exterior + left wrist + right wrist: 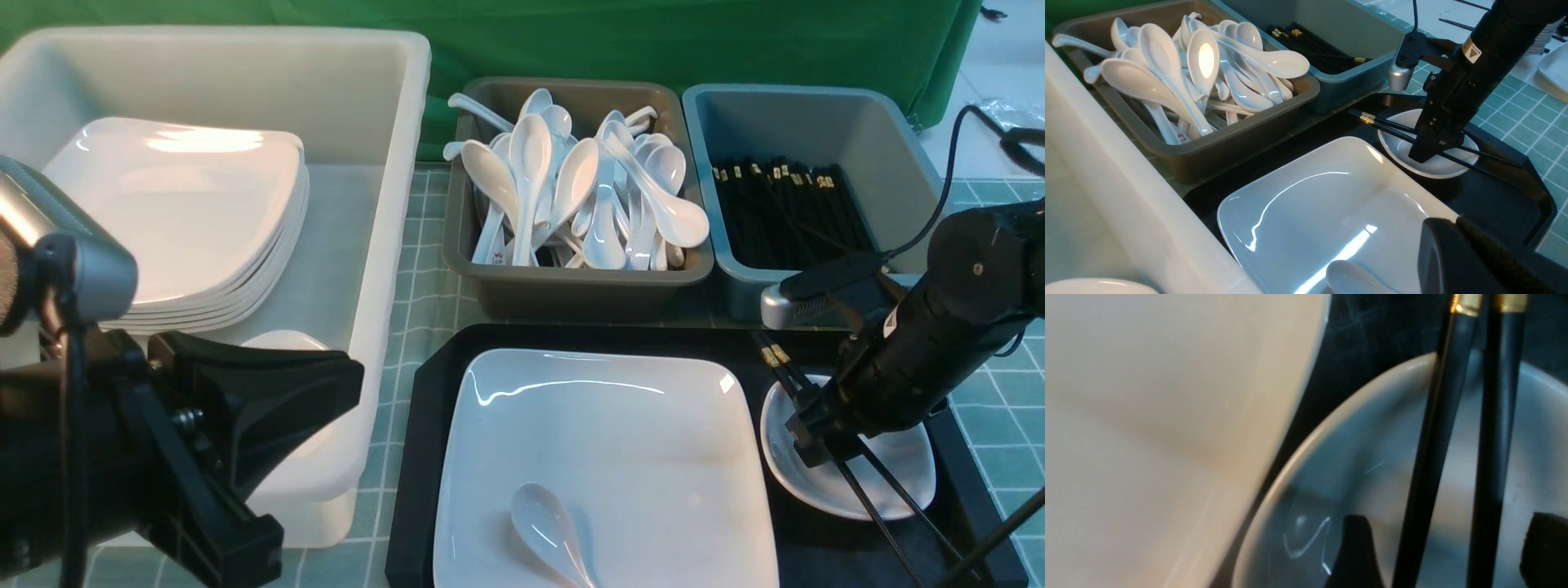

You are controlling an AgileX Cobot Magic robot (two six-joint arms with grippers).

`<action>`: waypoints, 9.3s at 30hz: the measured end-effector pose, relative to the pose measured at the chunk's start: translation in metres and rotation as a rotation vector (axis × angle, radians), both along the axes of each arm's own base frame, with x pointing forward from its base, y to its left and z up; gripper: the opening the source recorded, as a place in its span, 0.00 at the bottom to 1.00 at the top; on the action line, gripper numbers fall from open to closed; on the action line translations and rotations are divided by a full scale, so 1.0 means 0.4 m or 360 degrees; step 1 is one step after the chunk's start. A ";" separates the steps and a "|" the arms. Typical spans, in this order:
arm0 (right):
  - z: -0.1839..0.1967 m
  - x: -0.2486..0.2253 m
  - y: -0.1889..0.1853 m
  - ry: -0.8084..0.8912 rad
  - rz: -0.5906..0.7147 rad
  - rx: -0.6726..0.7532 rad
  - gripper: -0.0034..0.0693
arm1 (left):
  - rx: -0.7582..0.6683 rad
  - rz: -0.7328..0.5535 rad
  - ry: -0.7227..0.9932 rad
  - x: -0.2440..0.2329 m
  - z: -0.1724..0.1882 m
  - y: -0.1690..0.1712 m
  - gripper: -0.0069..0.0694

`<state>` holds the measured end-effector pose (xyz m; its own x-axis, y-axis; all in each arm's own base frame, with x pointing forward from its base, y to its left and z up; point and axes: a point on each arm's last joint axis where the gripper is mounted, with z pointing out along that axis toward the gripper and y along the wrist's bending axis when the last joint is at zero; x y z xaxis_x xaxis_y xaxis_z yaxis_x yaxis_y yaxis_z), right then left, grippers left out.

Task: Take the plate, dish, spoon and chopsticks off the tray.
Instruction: Use the right arm to grab a pair of chopsticks from the plate, then use the right arm to put the chopsticks into the small storage box on the right, then use the right arm to grab a small plate from the dinner plate, then use the right arm to put the small plate into the large storage box on the left, then use the right arm to grab a soup spoon from the plate, then use the right arm to put the soup spoon into the small storage box in the middle, then use the left arm to grab a plate from the dinner plate

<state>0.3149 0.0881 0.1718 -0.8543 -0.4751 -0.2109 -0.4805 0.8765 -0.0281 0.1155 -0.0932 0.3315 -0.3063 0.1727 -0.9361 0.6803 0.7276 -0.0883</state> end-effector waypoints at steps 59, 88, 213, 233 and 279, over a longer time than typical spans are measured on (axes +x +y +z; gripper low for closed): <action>0.397 0.267 -0.023 -0.0359 -0.0149 0.0382 0.21 | 0.0033 0.0067 -0.0277 0.018 0.025 0.008 0.11; -0.034 -0.111 0.071 -0.0077 0.0669 -0.0297 0.73 | 0.0032 0.0009 -0.0280 -0.014 0.032 0.018 0.11; 0.044 -0.252 0.423 0.0284 0.0261 0.0001 0.67 | 0.0193 0.0056 -0.0133 -0.282 0.113 0.191 0.11; -0.016 -0.244 0.434 0.0383 0.0432 -0.0025 0.21 | 0.0230 0.0046 -0.0174 -0.281 0.114 0.192 0.11; 0.494 0.033 0.208 -0.0670 0.0078 0.0409 0.21 | 0.0514 -0.0218 0.0154 -0.063 -0.040 0.036 0.11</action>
<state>0.3282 0.1712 0.3694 -0.6478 -0.3998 -0.6485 -0.5147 0.8573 -0.0144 0.0903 -0.0790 0.3156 -0.3447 0.5001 -0.7944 0.7730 0.6314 0.0622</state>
